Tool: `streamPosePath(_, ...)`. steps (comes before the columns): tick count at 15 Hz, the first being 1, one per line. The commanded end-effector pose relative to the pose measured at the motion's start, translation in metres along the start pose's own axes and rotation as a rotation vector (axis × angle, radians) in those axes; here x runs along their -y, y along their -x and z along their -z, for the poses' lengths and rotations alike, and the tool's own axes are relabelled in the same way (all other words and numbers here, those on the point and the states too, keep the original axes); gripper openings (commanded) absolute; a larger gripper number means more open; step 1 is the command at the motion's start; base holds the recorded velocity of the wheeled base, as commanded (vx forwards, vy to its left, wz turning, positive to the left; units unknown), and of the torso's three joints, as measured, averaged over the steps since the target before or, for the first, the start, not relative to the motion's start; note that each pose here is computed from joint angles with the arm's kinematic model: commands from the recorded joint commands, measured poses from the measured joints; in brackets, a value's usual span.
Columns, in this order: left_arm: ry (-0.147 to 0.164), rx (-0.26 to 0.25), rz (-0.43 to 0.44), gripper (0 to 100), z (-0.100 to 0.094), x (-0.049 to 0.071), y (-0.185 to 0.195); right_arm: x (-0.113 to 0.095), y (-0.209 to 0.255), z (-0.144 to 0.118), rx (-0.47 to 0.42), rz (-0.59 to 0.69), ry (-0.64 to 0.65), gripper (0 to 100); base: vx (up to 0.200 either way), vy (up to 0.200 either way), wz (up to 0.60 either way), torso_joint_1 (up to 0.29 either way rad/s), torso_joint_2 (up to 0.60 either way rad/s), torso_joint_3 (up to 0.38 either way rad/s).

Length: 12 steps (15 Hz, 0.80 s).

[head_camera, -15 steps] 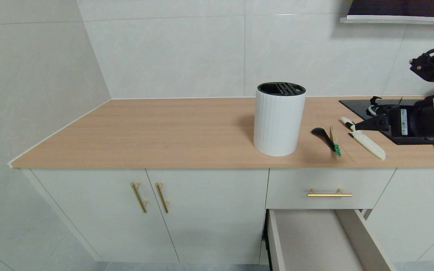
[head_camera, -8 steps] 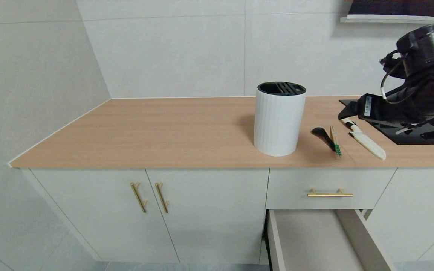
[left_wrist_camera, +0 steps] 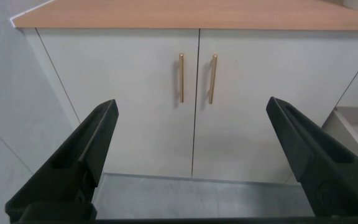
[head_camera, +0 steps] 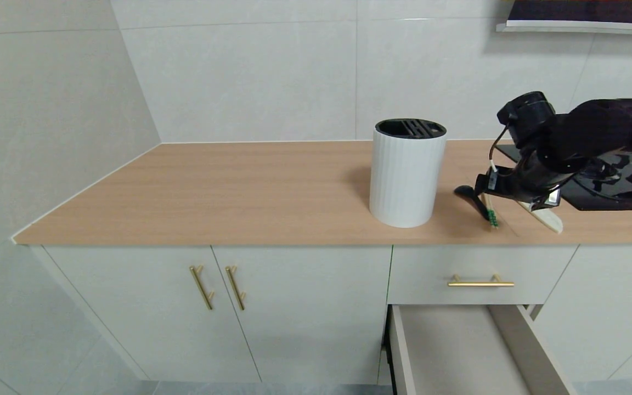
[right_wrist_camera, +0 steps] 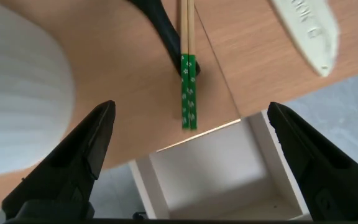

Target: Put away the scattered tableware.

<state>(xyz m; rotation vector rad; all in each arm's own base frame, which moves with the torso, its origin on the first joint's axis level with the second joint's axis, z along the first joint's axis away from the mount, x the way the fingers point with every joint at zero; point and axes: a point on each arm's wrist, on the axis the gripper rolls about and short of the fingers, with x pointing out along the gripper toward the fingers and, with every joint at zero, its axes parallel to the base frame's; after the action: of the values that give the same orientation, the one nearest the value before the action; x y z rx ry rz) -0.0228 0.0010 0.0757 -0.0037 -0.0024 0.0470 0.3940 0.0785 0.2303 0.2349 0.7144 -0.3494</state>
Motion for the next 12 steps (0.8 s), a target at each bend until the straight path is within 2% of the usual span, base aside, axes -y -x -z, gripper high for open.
streamPosePath(1,-0.001,0.001,-0.001,100,0.000,0.000,0.000,0.001,-0.027,0.005,-0.037,0.036,0.003,100,0.000,0.000,0.00,0.000,0.00,0.000)
streamPosePath(12,0.003,0.001,-0.001,100,0.000,0.000,0.000,0.003,-0.047,0.010,-0.084,0.060,0.014,100,0.000,0.000,0.00,0.000,0.00,0.000)
